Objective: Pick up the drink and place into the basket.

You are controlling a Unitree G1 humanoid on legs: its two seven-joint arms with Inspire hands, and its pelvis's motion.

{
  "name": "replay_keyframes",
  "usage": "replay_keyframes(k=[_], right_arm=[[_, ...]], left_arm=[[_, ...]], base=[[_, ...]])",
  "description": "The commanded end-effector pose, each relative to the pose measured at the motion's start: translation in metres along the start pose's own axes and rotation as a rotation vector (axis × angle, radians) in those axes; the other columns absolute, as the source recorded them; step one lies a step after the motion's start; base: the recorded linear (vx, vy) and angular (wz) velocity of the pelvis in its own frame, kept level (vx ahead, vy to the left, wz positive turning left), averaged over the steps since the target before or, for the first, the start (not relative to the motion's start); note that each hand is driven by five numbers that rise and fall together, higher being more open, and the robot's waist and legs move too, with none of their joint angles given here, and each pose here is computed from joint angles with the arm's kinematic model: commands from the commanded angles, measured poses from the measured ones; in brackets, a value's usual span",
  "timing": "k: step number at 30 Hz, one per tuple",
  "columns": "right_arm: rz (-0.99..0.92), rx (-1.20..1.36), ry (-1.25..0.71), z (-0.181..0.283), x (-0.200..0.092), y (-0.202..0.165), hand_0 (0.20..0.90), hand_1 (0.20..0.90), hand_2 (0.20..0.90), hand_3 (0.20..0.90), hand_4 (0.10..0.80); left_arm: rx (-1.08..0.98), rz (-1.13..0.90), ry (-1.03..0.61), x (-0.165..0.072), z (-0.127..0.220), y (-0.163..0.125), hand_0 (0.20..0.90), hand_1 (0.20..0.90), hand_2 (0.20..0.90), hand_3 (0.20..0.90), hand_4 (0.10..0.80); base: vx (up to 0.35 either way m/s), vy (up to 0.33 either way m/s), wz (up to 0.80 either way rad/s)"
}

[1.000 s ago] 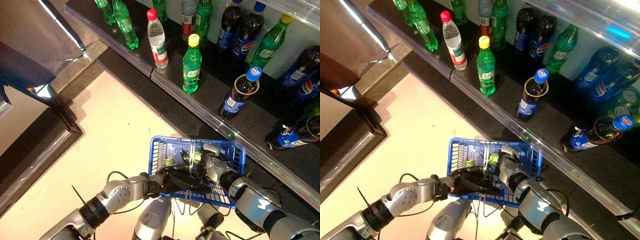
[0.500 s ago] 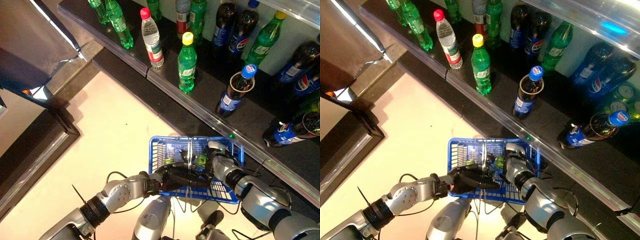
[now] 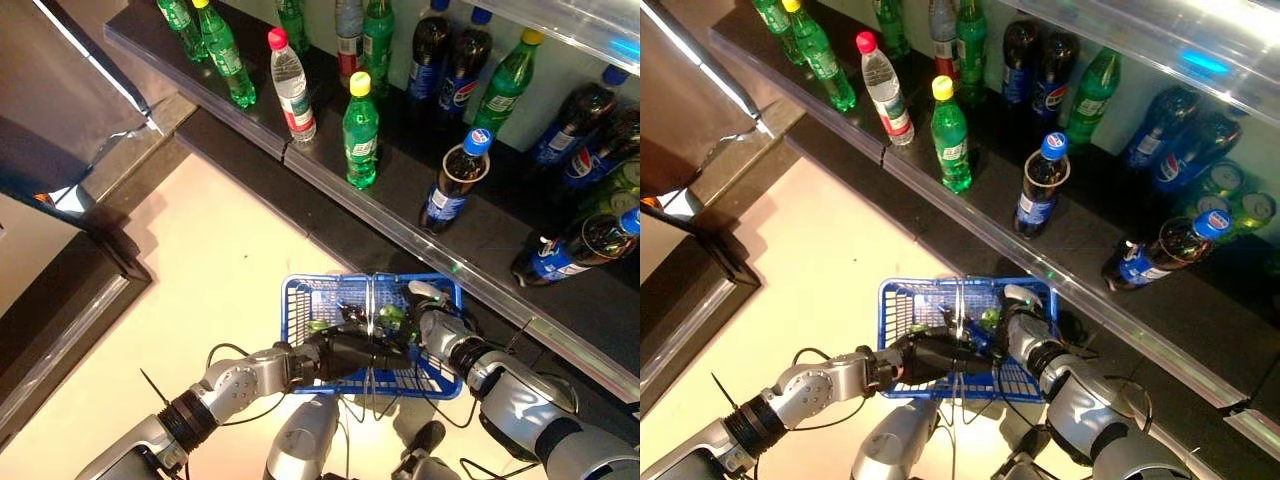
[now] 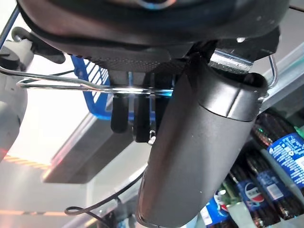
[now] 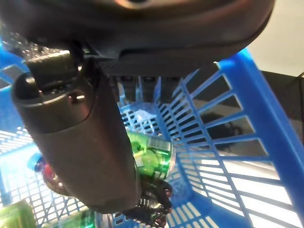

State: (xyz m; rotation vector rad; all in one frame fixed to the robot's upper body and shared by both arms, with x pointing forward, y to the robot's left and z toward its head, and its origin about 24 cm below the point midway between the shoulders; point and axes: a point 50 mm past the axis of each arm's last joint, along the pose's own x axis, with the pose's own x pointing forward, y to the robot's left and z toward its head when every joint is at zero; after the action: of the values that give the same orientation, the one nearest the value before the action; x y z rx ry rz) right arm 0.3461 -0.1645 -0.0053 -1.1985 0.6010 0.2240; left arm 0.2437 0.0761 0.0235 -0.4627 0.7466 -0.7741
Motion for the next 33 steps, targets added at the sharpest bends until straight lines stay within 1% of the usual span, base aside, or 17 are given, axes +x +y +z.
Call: replay_keyframes(k=[1, 5, 7, 11, 14, 15, 17, 20, 21, 24, 27, 30, 33], right_arm=[[-0.113, 0.059, -0.152, 0.032, -0.003, -0.028, 0.9, 0.9, 0.9, 0.9, 0.8], [-0.105, 0.131, -0.228, 0.036, -0.006, -0.023, 0.9, 0.9, 0.9, 0.9, 0.8], [-0.094, 0.172, -0.284, 0.038, -0.011, -0.018, 0.9, 0.9, 0.9, 0.9, 0.8], [-0.084, 0.263, -0.375, 0.039, -0.031, -0.003, 0.9, 0.9, 0.9, 0.9, 0.8], [-0.076, 0.324, -0.43, 0.027, -0.047, 0.013, 0.9, 0.9, 0.9, 0.9, 0.8], [-0.075, 0.34, -0.437, 0.025, -0.049, 0.015, 0.9, 0.9, 0.9, 0.9, 0.8], [-0.056, 0.379, -0.465, 0.013, -0.058, 0.026, 0.9, 0.9, 0.9, 0.9, 0.8], [-0.027, 0.42, -0.493, 0.004, -0.068, 0.036, 0.9, 0.9, 0.9, 0.9, 0.8], [-0.022, 0.439, -0.5, -0.001, -0.073, 0.041, 0.9, 0.9, 0.9, 0.9, 0.8], [-0.015, 0.496, -0.499, -0.007, -0.079, 0.047, 0.9, 0.9, 0.9, 0.9, 0.8], [0.004, 0.551, -0.491, -0.013, -0.083, 0.052, 0.9, 0.9, 0.9, 0.9, 0.8], [0.04, 0.581, -0.478, -0.017, -0.085, 0.058, 0.9, 0.9, 0.9, 0.9, 0.8], [0.08, 0.641, -0.459, -0.023, -0.088, 0.065, 0.9, 0.9, 0.9, 0.9, 0.8]], left_arm=[[-0.104, -0.663, -0.249, -0.01, 0.04, -0.117, 0.3, 0.3, 0.3, 0.2, 0.1], [-0.108, -0.5, -0.327, -0.014, 0.046, -0.1, 0.3, 0.3, 0.3, 0.2, 0.1], [-0.13, -0.403, -0.357, -0.019, 0.045, -0.085, 0.3, 0.3, 0.3, 0.2, 0.1], [-0.145, -0.241, -0.42, -0.04, 0.038, -0.053, 0.3, 0.3, 0.3, 0.2, 0.1], [-0.184, -0.13, -0.469, -0.055, 0.03, -0.032, 0.3, 0.3, 0.3, 0.2, 0.1], [-0.194, -0.116, -0.478, -0.057, 0.029, -0.03, 0.3, 0.3, 0.3, 0.2, 0.1], [-0.206, -0.036, -0.534, -0.068, 0.024, -0.013, 0.3, 0.3, 0.3, 0.2, 0.1], [-0.213, 0.043, -0.589, -0.078, 0.019, -0.001, 0.3, 0.3, 0.3, 0.2, 0.1], [-0.232, 0.09, -0.604, -0.083, 0.014, 0.008, 0.3, 0.3, 0.3, 0.2, 0.1], [-0.256, 0.2, -0.616, -0.087, 0.003, 0.024, 0.3, 0.3, 0.3, 0.2, 0.1], [-0.281, 0.314, -0.592, -0.091, -0.012, 0.044, 0.3, 0.3, 0.3, 0.2, 0.1], [-0.293, 0.378, -0.588, -0.092, -0.022, 0.055, 0.3, 0.3, 0.3, 0.2, 0.1], [-0.284, 0.526, -0.578, -0.098, -0.039, 0.08, 0.3, 0.3, 0.3, 0.2, 0.1]], base=[[0.03, -0.006, 0.0], [0.01, -0.007, 0.0], [0.044, -0.038, -0.02], [0.032, -0.054, -0.02], [0.018, -0.028, -0.01], [0.034, -0.025, 0.0], [0.037, -0.021, -0.01], [0.033, -0.013, -0.03], [0.03, -0.013, -0.02], [0.025, -0.017, -0.07], [-0.002, -0.019, -0.04], [-0.01, -0.015, -0.09], [-0.025, -0.024, -0.07]])
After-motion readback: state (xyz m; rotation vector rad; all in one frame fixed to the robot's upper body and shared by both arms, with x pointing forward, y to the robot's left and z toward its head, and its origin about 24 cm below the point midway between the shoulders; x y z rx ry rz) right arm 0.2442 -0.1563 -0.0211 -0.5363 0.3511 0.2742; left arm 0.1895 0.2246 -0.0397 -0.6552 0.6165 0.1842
